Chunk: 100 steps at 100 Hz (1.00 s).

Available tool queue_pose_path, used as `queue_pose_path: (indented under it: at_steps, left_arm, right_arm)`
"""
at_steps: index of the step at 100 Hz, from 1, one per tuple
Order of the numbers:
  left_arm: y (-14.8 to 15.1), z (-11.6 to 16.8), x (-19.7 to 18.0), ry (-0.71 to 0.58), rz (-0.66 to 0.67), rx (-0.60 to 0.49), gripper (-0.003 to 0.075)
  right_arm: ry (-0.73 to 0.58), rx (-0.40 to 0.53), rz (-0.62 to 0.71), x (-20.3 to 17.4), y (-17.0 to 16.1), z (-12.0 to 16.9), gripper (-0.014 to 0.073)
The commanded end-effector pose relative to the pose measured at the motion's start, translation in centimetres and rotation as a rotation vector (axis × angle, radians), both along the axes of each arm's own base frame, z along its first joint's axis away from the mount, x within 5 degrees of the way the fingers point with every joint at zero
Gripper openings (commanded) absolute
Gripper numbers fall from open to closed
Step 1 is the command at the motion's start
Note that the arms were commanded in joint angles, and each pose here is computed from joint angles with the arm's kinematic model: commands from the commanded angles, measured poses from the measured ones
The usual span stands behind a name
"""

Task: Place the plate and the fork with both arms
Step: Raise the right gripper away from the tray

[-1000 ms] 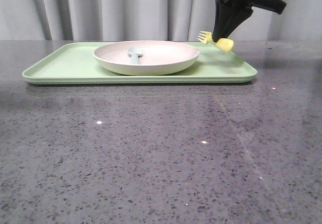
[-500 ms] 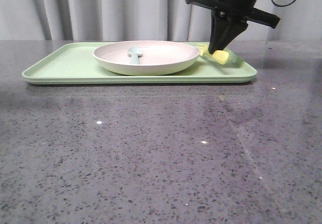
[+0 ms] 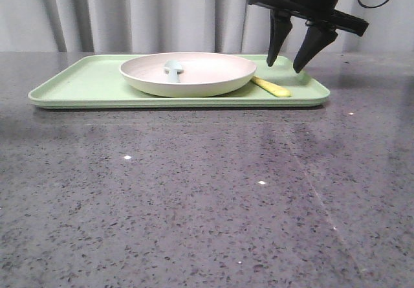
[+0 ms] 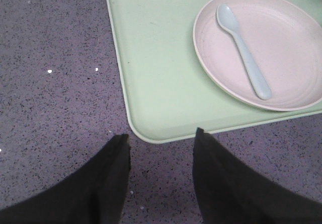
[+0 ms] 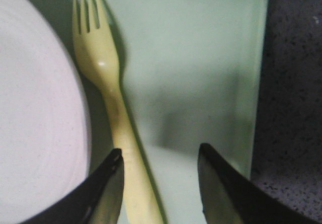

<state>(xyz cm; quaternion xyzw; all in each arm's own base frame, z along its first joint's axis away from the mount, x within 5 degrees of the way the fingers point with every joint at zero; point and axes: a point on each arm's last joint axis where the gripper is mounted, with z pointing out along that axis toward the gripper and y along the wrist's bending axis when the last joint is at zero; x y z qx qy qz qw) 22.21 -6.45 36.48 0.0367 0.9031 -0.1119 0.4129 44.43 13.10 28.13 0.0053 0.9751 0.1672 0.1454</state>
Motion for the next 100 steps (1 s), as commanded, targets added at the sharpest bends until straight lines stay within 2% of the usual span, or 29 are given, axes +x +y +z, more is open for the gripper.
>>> queue_pose_path:
  at_steps: [1, 30, 47, 63, 76, 89, 100]
  left_arm:
    - [-0.2, 2.0, -0.1, -0.129, 0.0, -0.047, 0.0302]
    - [-0.2, 2.2, 0.0, -0.148, 0.0, -0.05, 0.0302]
    - [-0.2, 2.3, -0.1, -0.16, 0.001, -0.054, 0.0302]
    - [0.2, 2.5, -1.1, -0.216, 0.003, -0.07, 0.0302]
    - [0.6, 2.1, -2.6, -0.277, 0.005, -0.088, 0.0302]
    - [1.2, 1.4, -4.4, -0.32, 0.006, -0.094, 0.0284]
    - [1.7, 0.7, -5.8, -0.351, 0.004, -0.076, 0.0223]
  right_arm:
    - [-0.118, 0.042, -0.005, -1.1, -0.4, 4.5, 0.0362]
    - [-0.212, -0.027, -0.006, -3.3, -1.7, 8.6, 0.0362]
    - [-0.297, -0.058, -0.014, -6.5, -2.8, 12.5, 0.0358]
    - [-0.415, -0.077, -0.037, -10.6, -4.3, 15.5, 0.0235]
    - [-0.471, -0.089, -0.049, -14.5, -5.4, 16.4, 0.0139]
    - [-0.569, -0.091, -0.067, -18.6, -6.6, 17.0, 0.012]
    - [-0.64, -0.12, -0.079, -21.7, -7.7, 16.3, 0.012]
